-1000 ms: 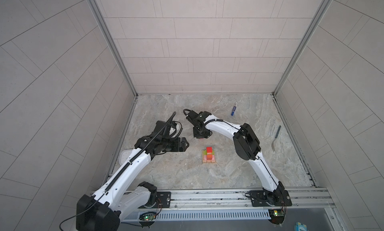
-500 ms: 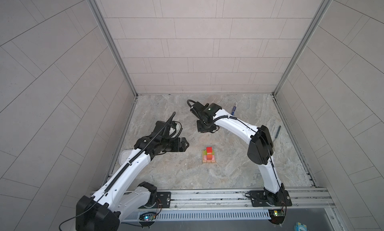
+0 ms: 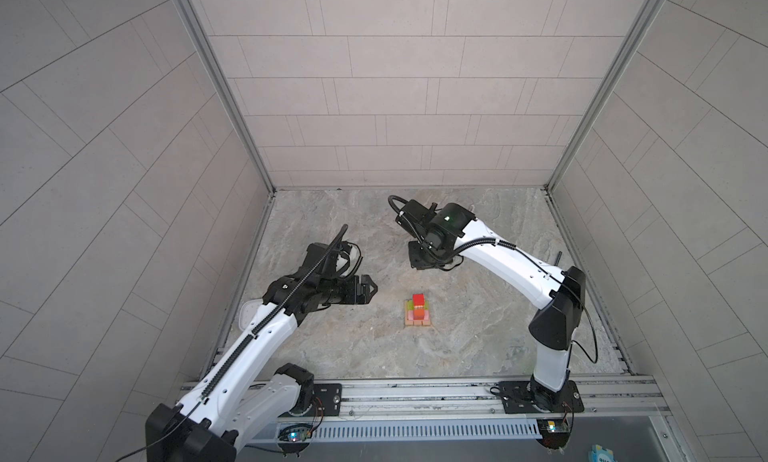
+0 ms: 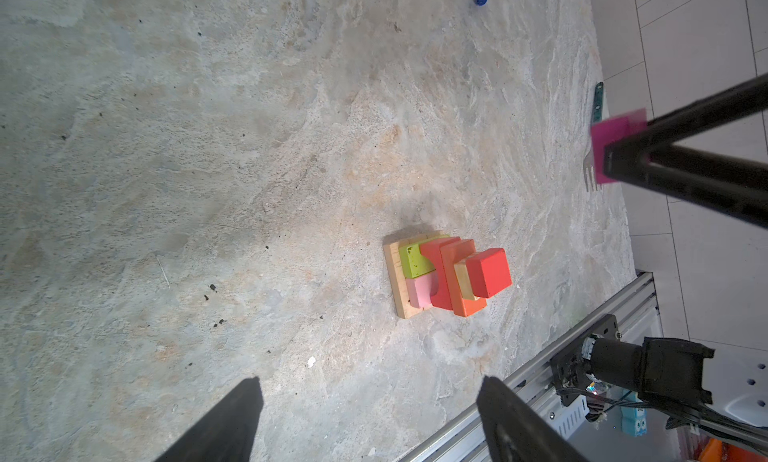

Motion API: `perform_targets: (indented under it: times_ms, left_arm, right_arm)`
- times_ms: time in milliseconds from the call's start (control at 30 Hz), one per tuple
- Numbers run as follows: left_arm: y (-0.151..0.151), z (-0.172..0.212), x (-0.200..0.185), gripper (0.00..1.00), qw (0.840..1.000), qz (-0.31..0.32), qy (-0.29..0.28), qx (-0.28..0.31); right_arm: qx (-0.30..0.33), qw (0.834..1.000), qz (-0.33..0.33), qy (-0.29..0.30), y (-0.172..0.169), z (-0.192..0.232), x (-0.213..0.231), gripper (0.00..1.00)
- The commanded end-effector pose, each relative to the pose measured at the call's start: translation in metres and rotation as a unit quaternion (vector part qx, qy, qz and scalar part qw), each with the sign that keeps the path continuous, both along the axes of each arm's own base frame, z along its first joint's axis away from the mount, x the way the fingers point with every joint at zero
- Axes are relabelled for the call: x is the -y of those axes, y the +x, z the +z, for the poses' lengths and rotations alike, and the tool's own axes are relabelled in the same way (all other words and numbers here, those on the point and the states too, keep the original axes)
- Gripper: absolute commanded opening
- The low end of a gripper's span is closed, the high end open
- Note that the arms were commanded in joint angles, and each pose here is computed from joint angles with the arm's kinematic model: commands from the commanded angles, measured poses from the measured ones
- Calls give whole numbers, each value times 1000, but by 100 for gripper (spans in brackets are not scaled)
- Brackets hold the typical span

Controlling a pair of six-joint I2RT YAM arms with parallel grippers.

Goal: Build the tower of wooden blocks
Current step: 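Carry the magenta cube over the stack and lower it onto the red cube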

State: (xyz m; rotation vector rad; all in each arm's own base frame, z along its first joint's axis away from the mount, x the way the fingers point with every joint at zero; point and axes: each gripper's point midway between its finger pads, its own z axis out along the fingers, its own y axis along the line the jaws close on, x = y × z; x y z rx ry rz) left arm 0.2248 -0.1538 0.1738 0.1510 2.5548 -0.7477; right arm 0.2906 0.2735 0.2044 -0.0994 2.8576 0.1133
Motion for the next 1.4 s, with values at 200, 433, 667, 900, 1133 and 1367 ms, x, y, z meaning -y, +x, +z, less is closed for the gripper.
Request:
perform_targets:
  times_ms: [200, 433, 667, 900, 1133, 1367]
  left_arm:
    - [-2, -2, -1, 88, 1000, -1, -3, -1]
    - [-2, -4, -1, 88, 1000, 0, -2, -3]
    - [-1, -4, -1, 88, 1000, -1, -1, -3]
    - [-1, -4, -1, 88, 1000, -2, -2, -4]
    - [-1, -4, 0, 88, 1000, -3, -3, -4]
    - [-2, -4, 0, 88, 1000, -3, -4, -4]
  right_arm:
    - [-31, 999, -6, -12, -38, -15, -2, 23]
    - [-37, 999, -7, -5, -44, -31, -12, 23]
    - [-41, 999, -15, -4, -47, -39, -10, 23]
    - [-40, 999, -26, 10, -49, -44, -15, 24]
    - [-36, 999, -34, 14, -53, -47, -16, 24]
    - [-34, 999, -39, 12, -55, -49, -16, 25]
